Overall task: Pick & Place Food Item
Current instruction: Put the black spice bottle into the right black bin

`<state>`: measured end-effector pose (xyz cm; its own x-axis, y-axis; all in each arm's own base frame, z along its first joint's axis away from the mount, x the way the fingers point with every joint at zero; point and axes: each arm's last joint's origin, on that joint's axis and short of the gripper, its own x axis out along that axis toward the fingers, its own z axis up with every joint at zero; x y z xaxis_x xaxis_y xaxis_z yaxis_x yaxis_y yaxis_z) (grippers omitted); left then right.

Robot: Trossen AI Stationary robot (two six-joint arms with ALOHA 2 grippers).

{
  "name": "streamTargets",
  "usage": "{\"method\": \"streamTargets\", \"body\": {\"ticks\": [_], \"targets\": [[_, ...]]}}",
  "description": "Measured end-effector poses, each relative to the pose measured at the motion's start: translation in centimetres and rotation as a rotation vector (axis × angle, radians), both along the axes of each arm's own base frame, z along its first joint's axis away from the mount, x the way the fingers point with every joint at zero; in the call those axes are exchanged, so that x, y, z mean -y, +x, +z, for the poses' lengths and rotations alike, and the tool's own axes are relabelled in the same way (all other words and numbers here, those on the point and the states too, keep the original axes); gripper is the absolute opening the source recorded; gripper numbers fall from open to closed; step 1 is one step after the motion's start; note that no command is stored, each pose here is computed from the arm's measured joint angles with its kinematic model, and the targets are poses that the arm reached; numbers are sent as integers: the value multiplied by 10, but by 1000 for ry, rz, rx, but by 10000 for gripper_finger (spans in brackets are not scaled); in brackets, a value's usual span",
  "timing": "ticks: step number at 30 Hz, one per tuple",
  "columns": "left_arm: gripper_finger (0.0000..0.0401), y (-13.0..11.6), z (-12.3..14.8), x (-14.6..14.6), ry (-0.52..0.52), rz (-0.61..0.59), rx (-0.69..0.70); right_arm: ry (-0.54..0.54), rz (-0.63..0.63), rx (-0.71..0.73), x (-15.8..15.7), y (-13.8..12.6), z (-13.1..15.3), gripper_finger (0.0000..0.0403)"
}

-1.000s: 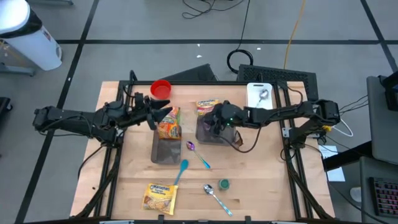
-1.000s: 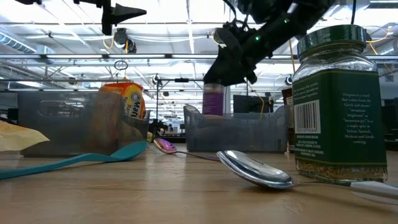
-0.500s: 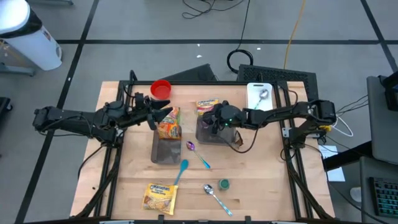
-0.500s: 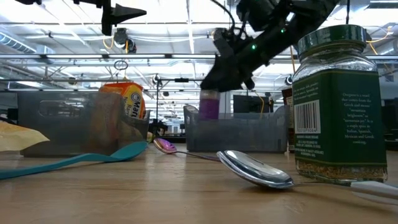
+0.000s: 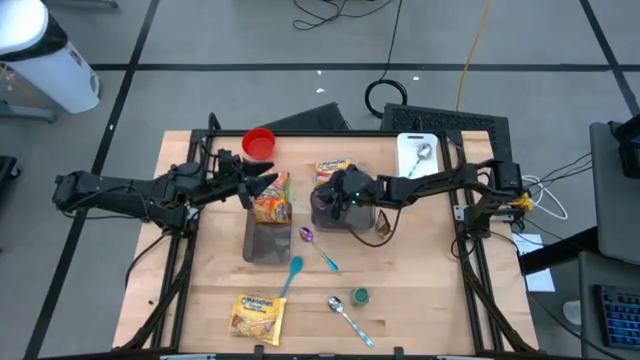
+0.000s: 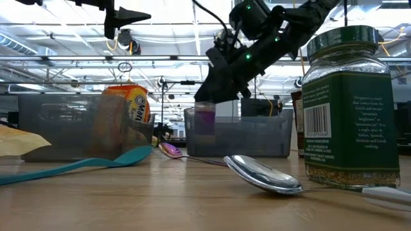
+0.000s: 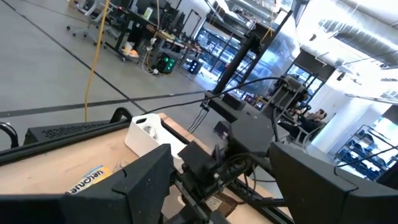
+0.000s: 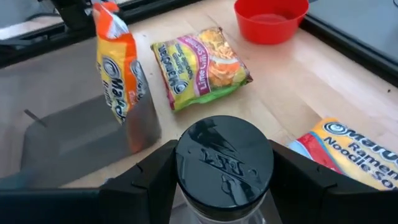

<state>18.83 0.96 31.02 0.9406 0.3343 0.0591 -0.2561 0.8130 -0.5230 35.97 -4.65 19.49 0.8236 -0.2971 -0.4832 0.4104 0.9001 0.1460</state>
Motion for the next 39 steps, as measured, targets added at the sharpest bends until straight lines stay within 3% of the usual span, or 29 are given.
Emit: {"method": "streamTargets", "body": {"ticks": [39], "targets": [[278,0,-1,0,-2,-2,-15,-34,5,-42,3,3,-12,199]]}}
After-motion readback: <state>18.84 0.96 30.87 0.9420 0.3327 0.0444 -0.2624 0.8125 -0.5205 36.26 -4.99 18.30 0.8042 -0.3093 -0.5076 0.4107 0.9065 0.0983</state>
